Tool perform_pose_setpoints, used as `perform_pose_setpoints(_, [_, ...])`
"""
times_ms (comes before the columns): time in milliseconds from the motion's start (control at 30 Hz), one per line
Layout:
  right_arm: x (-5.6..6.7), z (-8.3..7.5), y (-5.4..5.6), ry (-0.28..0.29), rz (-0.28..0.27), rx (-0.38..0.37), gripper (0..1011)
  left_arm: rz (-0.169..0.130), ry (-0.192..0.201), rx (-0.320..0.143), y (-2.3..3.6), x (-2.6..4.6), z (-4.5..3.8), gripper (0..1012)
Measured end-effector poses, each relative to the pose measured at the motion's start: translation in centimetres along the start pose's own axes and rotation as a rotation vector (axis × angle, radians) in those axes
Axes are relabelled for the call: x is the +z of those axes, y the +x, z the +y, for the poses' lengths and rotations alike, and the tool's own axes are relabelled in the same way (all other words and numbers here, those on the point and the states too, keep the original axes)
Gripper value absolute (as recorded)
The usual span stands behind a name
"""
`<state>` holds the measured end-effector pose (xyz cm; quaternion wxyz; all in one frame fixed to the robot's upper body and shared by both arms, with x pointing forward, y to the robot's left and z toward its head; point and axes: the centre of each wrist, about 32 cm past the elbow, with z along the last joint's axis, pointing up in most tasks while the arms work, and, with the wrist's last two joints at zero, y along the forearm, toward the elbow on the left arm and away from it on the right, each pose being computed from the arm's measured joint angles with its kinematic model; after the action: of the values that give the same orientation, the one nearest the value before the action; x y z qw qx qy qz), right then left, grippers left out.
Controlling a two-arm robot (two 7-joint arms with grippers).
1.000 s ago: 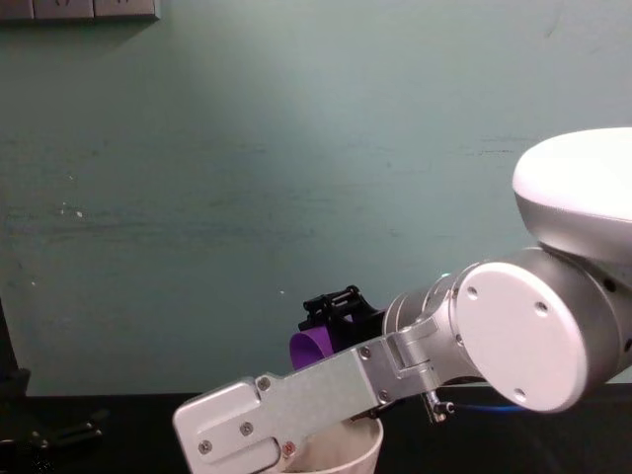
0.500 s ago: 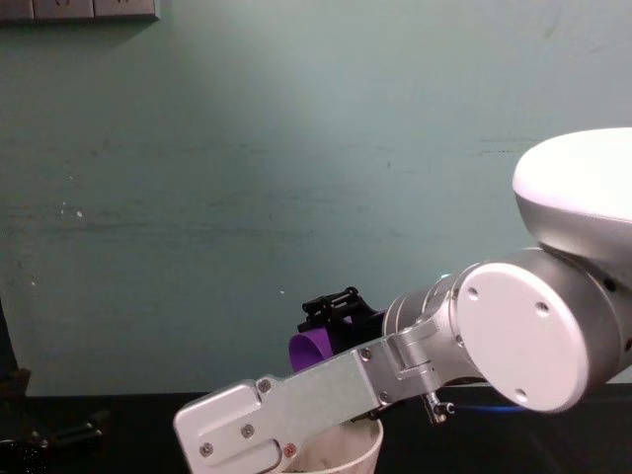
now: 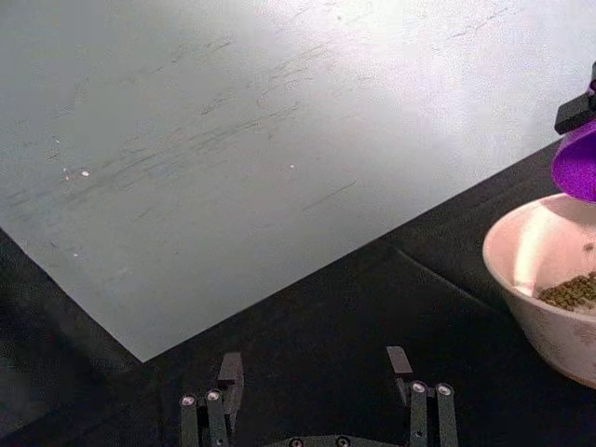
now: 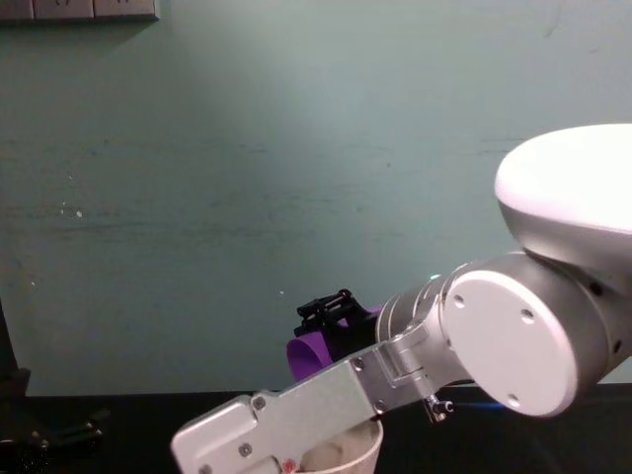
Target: Pick up the cup and pour the mung beans from the cup into the bowl.
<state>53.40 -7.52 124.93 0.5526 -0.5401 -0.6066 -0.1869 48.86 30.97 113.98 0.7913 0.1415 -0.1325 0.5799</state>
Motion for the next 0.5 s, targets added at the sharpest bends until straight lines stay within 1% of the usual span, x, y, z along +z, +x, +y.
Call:
perform_pose_setpoints(167, [0.3, 0.0, 0.1, -0.006, -0.039, 0.003, 726, 0.000, 0.000, 0.000, 0.00, 0.00, 0.00, 1000])
perform_pose_setpoints(300, [0.8, -0.1, 0.1, -0.009, -0.089, 0.001, 726, 0.000, 0.000, 0.000, 0.00, 0.00, 0.00, 1000])
perform_pose_setpoints(467, [1.2, -0.1, 0.1, -0.018, -0.136, 0.001, 726, 0.000, 0.000, 0.000, 0.00, 0.00, 0.00, 1000])
perform_pose_setpoints(500, [1.3, -0.1, 0.1, -0.022, -0.153, 0.000, 726, 0.000, 0.000, 0.000, 0.00, 0.00, 0.00, 1000])
